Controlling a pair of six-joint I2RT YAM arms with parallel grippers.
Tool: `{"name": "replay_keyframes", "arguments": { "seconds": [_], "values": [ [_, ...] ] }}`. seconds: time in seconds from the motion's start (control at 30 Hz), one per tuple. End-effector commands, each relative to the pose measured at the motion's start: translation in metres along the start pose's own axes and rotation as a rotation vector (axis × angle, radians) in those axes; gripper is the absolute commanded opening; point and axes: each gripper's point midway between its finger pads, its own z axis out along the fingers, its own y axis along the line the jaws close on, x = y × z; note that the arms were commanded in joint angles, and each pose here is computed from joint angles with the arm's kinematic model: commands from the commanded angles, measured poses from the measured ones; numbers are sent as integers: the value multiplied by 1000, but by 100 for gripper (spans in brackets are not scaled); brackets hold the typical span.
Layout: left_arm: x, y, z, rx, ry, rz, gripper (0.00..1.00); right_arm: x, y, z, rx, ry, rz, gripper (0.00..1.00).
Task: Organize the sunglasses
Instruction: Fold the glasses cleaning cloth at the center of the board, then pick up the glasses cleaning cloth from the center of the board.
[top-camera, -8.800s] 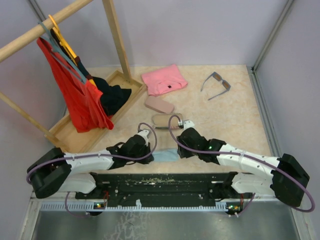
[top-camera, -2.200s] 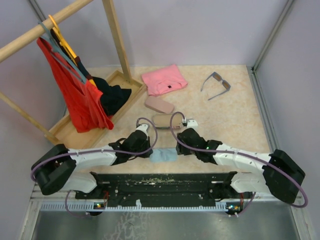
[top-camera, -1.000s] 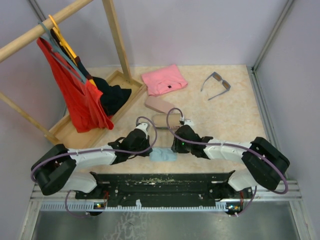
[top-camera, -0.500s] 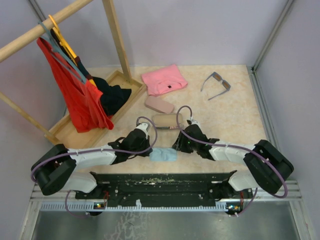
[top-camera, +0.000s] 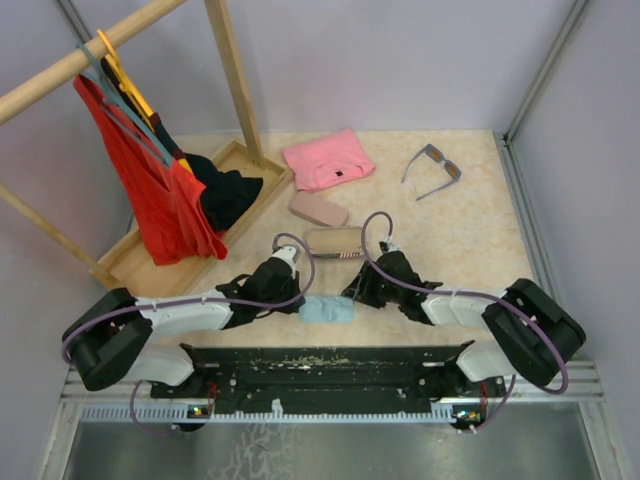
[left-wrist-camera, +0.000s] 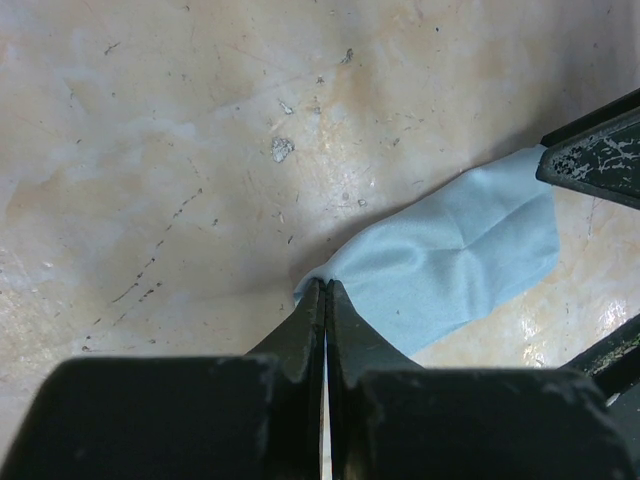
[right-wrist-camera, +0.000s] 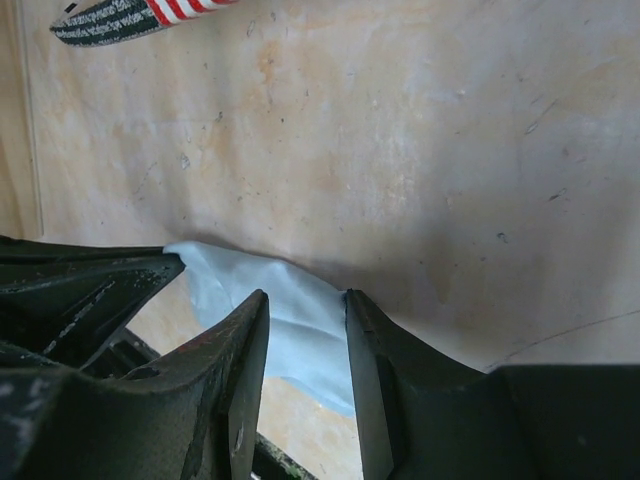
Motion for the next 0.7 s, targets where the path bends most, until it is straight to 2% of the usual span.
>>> {"name": "replay_keyframes", "arguments": {
  "seconds": [0.0,0.4,0.67],
  "values": [
    [-5,-4,0,17,-11,7,0,37,-37,-2,101,135,27,38],
    [-5,-4,0,21,-12,6,0,31,-36,-5,107,112,15,32],
    [-4,-4,-1,21,-10,7,0,26,-35,-2,114,101,-7,22]
  ]
}}
